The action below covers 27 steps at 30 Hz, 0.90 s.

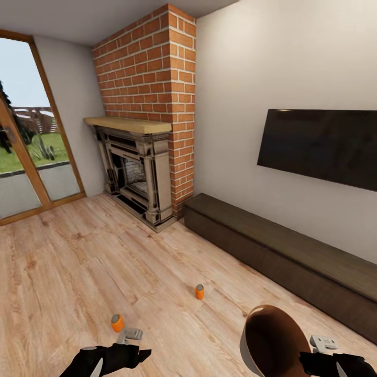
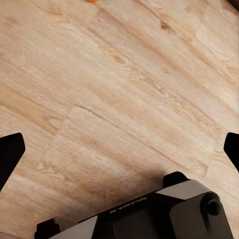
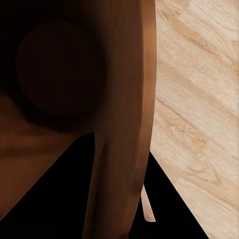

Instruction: Put the three can of soda from the living room inside the tash can in the kitchen.

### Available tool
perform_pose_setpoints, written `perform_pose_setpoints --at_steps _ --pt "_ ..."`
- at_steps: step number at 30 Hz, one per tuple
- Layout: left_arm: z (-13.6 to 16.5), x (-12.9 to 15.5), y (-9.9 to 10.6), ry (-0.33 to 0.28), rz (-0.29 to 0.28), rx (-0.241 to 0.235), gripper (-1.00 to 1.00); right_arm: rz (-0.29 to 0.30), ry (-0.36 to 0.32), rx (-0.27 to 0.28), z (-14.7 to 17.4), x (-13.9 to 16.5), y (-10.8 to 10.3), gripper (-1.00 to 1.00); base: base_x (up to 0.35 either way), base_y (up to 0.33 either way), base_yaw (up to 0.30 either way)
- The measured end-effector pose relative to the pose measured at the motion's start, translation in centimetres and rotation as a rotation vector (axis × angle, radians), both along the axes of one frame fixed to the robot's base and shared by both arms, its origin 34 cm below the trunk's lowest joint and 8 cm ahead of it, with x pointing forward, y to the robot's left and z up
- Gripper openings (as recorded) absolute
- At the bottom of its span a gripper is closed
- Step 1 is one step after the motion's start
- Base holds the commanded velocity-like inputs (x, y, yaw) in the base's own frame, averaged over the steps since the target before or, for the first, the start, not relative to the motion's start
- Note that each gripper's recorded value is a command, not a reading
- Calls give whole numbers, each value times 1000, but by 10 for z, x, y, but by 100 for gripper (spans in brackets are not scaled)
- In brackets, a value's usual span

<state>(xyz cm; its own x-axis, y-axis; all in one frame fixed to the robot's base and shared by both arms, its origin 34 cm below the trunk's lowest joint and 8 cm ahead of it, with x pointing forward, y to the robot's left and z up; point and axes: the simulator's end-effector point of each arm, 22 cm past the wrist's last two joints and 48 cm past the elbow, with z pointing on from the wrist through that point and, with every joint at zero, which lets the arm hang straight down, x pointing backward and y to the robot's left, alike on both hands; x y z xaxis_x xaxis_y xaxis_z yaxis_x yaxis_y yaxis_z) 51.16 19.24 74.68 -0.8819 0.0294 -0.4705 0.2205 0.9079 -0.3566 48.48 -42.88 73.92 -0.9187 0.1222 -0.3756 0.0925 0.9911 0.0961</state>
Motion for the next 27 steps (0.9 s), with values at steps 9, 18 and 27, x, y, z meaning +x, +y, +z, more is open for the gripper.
perform_pose_setpoints --at_steps 9,18,27 --pt "0 1 5 4 19 -5 100 0 -1 1 0 0 1 -100 -2 7 0" --pt "0 1 7 4 22 -2 100 10 4 -6 -1 -1 2 -100 0 1 127" --pt "0 1 7 2 22 -2 100 38 18 -22 -5 -3 8 -100 0 0 243"
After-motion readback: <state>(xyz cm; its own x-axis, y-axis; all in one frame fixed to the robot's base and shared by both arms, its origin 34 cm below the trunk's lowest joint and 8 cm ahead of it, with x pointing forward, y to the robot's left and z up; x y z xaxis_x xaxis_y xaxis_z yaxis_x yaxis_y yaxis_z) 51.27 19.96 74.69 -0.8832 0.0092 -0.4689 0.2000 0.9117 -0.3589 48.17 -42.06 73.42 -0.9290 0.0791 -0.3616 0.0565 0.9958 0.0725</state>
